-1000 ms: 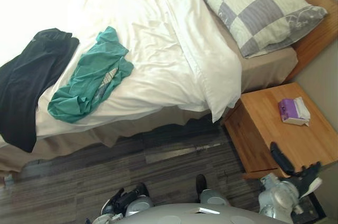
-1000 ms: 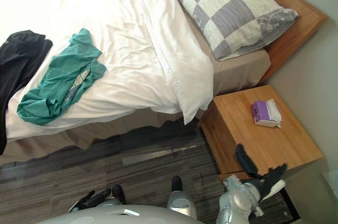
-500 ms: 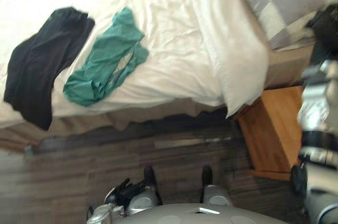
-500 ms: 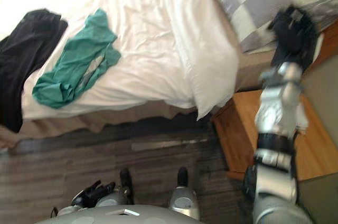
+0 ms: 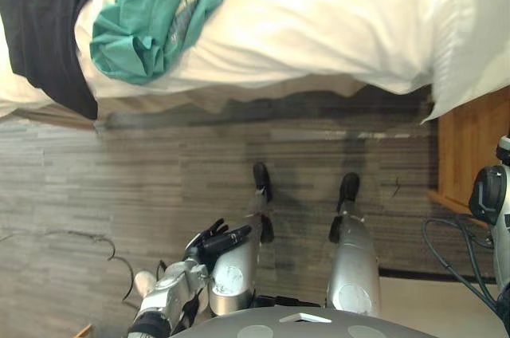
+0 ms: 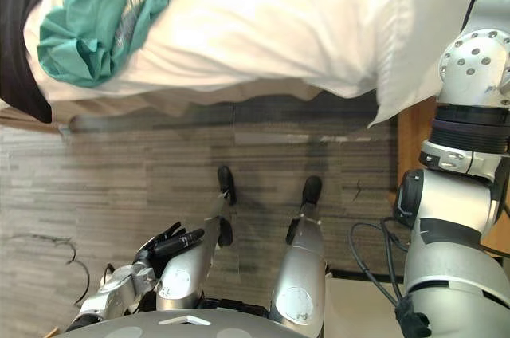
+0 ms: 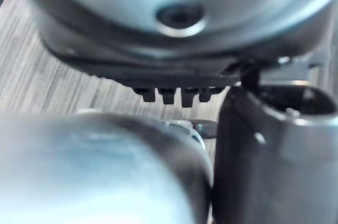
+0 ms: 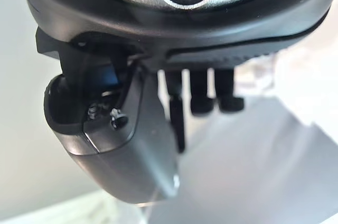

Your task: Tidy up the quilt and then pick up the clothes from the bed and put them into the laundry hamper

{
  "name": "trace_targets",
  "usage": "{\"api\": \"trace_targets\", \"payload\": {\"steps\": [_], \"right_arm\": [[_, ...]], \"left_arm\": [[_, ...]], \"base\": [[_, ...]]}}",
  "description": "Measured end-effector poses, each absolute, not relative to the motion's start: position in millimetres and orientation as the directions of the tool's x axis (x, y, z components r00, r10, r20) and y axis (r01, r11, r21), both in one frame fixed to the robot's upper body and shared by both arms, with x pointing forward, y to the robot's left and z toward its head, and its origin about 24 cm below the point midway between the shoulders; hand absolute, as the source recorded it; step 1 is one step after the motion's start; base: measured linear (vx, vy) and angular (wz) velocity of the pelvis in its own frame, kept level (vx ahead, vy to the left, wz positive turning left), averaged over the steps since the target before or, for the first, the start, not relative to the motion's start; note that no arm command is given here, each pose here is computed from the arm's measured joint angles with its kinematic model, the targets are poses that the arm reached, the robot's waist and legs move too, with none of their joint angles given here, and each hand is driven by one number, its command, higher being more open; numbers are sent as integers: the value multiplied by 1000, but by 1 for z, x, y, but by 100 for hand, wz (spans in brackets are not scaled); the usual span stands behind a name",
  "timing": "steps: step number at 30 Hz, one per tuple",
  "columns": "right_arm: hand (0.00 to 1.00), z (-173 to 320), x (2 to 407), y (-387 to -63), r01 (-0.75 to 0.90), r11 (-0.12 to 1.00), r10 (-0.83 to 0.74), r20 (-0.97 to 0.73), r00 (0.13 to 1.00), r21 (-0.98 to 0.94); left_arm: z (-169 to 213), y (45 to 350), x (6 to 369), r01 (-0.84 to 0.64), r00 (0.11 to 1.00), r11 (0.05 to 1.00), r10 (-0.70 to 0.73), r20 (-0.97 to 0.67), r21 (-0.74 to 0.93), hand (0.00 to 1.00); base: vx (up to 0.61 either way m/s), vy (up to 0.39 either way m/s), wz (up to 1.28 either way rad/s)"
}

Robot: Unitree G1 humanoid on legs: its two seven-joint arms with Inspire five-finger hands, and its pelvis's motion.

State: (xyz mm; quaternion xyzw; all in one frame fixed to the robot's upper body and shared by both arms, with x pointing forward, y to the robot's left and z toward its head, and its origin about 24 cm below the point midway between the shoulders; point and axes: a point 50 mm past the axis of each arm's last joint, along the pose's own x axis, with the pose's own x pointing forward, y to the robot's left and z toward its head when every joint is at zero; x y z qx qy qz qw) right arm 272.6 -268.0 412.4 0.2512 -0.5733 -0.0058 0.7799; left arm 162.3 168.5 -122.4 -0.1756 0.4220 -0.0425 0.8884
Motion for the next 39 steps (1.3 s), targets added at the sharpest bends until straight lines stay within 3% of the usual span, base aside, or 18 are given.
{"api": "trace_targets", "payload": {"steps": [6, 9, 13, 16, 19, 22, 25, 29, 31, 32, 36, 39], "right_arm": [[0, 360, 302, -265, -205, 825, -363, 772, 521, 527], [0, 361, 283, -268, -314, 825, -330, 852, 407, 470], [0, 336, 282, -292, -404, 750, -376, 840, 391, 523], [0, 318, 291, -291, -466, 699, -374, 833, 406, 542], [0, 268, 311, -285, -453, 621, -397, 755, 523, 640], [0, 177, 323, -273, -299, 504, -414, 530, 740, 810], [0, 84, 310, -256, -67, 385, -422, 240, 874, 921], [0, 4, 275, -233, 163, 269, -394, -46, 918, 949], [0, -11, 263, -230, 197, 265, -371, -89, 925, 944], [100, -20, 255, -230, 205, 270, -349, -103, 931, 941], [100, -38, 234, -228, 224, 435, -268, -113, 957, 872], [100, -69, 201, -223, 313, 574, -185, -253, 950, 756]], "left_arm": [[-110, 155, 179, -9, 690, 917, -283, -666, -398, 100], [-108, 153, 180, -2, 704, 915, -285, -650, -404, 100], [-110, 153, 178, -14, 716, 913, -275, -641, -408, 100], [-113, 155, 174, -34, 726, 914, -256, -638, -404, 100], [-115, 157, 172, -47, 734, 922, -229, -639, -385, 100], [-120, 164, 168, -106, 726, 920, -188, -662, -378, 100], [-123, 170, 165, -155, 717, 919, -148, -681, -362, 100], [-128, 175, 159, -195, 695, 923, -108, -711, -331, 100], [-128, 179, 158, -197, 693, 929, -94, -715, -313, 100], [-129, 183, 157, -203, 688, 933, -80, -722, -297, 100], [-134, 195, 148, -232, 653, 939, -42, -756, -253, 100], [-144, 204, 131, -287, 576, 936, -2, -817, -204, 100]], "base": [[-51, -13, 12], [-15, -65, 14], [10, -37, 6], [8, -9, -8], [14, -20, -29], [68, -50, -23], [129, -78, -14], [108, -53, 10], [56, -10, 7], [37, 13, -1], [19, 25, -7], [42, 31, -5]]}}
